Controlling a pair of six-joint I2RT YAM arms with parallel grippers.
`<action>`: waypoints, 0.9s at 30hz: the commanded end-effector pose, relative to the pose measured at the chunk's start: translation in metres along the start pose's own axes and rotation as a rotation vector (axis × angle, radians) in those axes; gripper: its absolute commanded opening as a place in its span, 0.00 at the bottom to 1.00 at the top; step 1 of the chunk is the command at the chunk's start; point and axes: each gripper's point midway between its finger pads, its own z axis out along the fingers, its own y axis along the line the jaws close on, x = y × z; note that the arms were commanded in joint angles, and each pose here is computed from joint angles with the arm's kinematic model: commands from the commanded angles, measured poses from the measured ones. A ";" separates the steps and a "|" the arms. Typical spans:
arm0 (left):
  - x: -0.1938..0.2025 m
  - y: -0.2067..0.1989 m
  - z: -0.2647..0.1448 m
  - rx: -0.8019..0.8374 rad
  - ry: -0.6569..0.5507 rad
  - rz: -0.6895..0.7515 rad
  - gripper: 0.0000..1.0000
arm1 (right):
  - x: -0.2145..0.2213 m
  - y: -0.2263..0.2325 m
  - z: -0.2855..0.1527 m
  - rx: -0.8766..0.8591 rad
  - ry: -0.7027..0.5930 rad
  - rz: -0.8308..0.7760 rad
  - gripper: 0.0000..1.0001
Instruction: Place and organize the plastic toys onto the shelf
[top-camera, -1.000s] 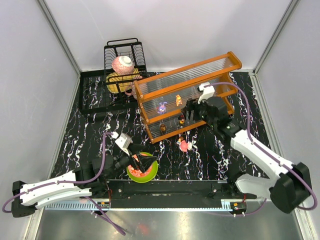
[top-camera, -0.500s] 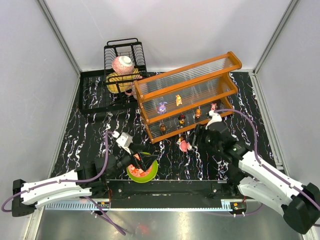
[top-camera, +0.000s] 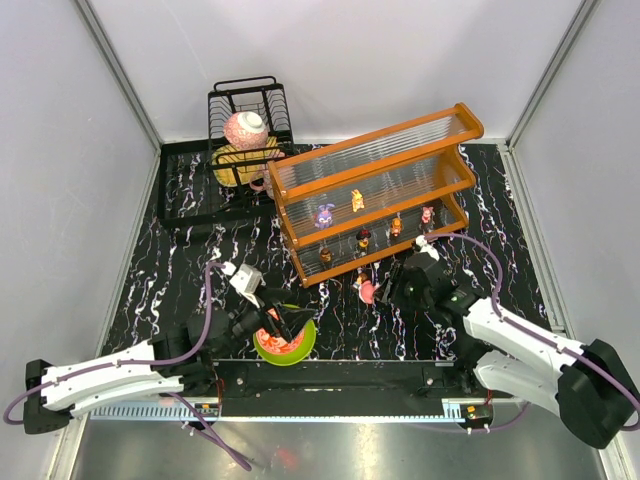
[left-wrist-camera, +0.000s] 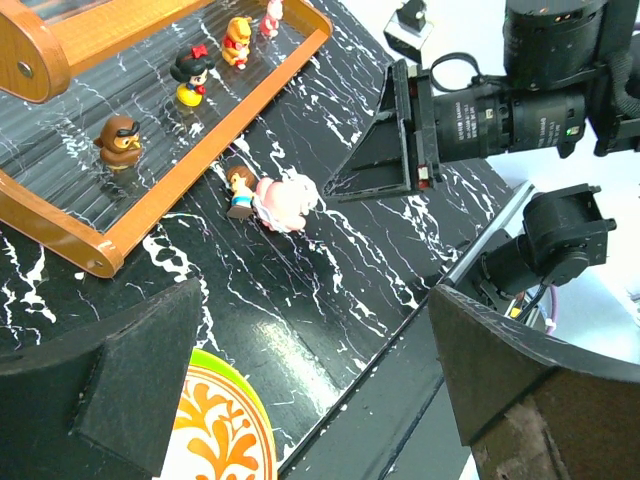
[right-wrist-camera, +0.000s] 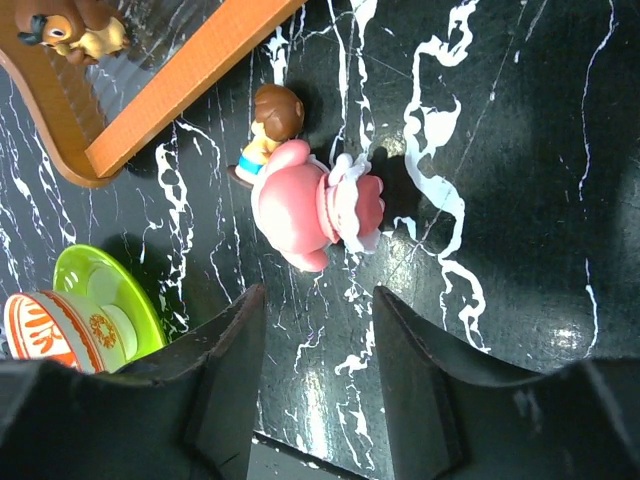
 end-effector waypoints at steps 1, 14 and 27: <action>-0.008 -0.001 0.000 0.009 -0.048 -0.036 0.99 | -0.006 0.003 0.007 -0.002 -0.040 0.054 0.49; -0.007 0.000 0.001 0.001 -0.046 -0.032 0.99 | -0.011 -0.004 0.024 0.045 -0.066 0.019 0.45; -0.006 0.001 0.001 -0.005 -0.043 -0.030 0.99 | -0.013 -0.010 0.033 0.066 -0.081 -0.023 0.44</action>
